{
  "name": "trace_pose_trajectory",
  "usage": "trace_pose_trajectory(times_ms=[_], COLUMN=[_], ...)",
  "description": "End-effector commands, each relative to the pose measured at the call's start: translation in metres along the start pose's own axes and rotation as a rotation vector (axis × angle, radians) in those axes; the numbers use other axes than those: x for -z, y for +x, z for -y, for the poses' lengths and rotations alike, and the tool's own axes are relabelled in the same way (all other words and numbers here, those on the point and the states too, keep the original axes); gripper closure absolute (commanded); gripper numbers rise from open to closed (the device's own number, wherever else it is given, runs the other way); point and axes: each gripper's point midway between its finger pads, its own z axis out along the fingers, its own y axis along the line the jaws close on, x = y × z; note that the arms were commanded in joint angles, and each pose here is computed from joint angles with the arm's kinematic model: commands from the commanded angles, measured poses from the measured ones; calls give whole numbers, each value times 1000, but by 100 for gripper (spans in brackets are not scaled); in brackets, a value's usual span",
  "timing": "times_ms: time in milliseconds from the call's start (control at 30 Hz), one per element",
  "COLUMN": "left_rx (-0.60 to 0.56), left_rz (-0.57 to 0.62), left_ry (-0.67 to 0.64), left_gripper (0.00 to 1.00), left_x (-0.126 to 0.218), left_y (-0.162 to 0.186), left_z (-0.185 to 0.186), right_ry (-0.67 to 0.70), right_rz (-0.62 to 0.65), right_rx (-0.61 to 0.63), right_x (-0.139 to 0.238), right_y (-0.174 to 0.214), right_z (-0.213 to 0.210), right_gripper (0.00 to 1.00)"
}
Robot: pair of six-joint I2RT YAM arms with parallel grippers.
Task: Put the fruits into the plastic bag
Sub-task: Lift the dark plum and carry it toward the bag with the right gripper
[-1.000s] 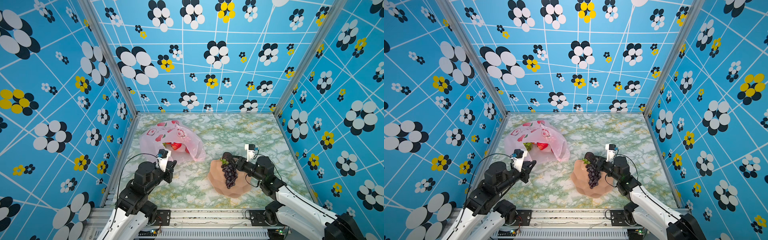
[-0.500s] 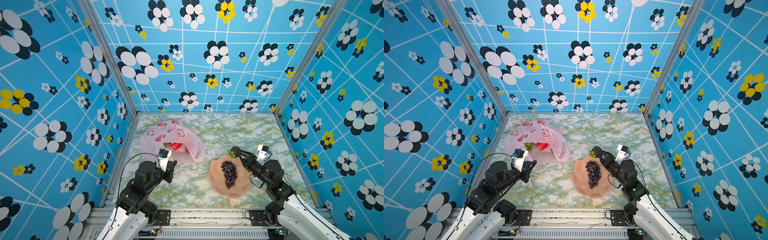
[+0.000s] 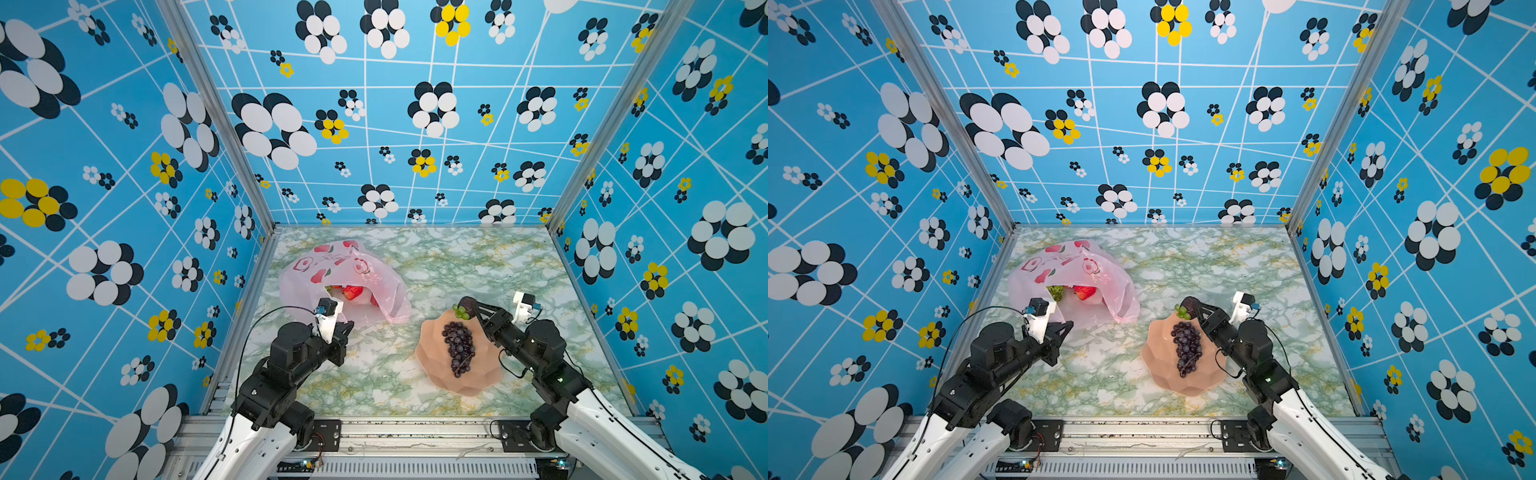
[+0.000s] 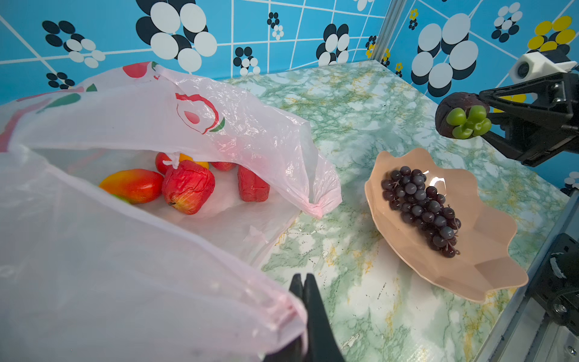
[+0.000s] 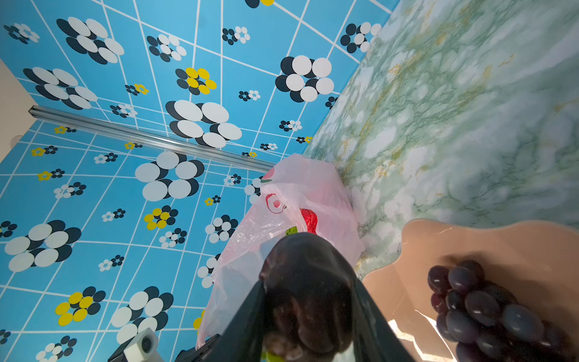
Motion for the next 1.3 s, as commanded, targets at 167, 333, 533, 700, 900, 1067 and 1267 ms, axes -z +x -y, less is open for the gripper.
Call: trace_pose_trajectory(times_ms=[167,333,533,700,900,1067,1267], left_rx=[-14,-13,-12,-12,-13,-14,-16], left_rz=[16,13,11,13,14,18,23], left_ry=[9,9,10,9,11,11,15], left_gripper=[100,100,100,100,100,100,100], left_x=[2,1,1,2,2,2,3], left_y=[-4,-3,-3,-3,-4,-4,-5], left_z=[2,2,2,2,2,2,3], right_ry=[-16,-13,-19,-29,-52,-87,-165], right_rz=[-23,-30,-27,-27,-38,-58,-131], right_rx=[14,17,23,23,34,51,78], right_x=[0,2,2,-1,-10,-28,-70], right_y=[9,13,13,13,14,18,39], right_z=[-3,1,-2,-6,-20,-39,-77], right_gripper=[57,57,57,57,57,57,57])
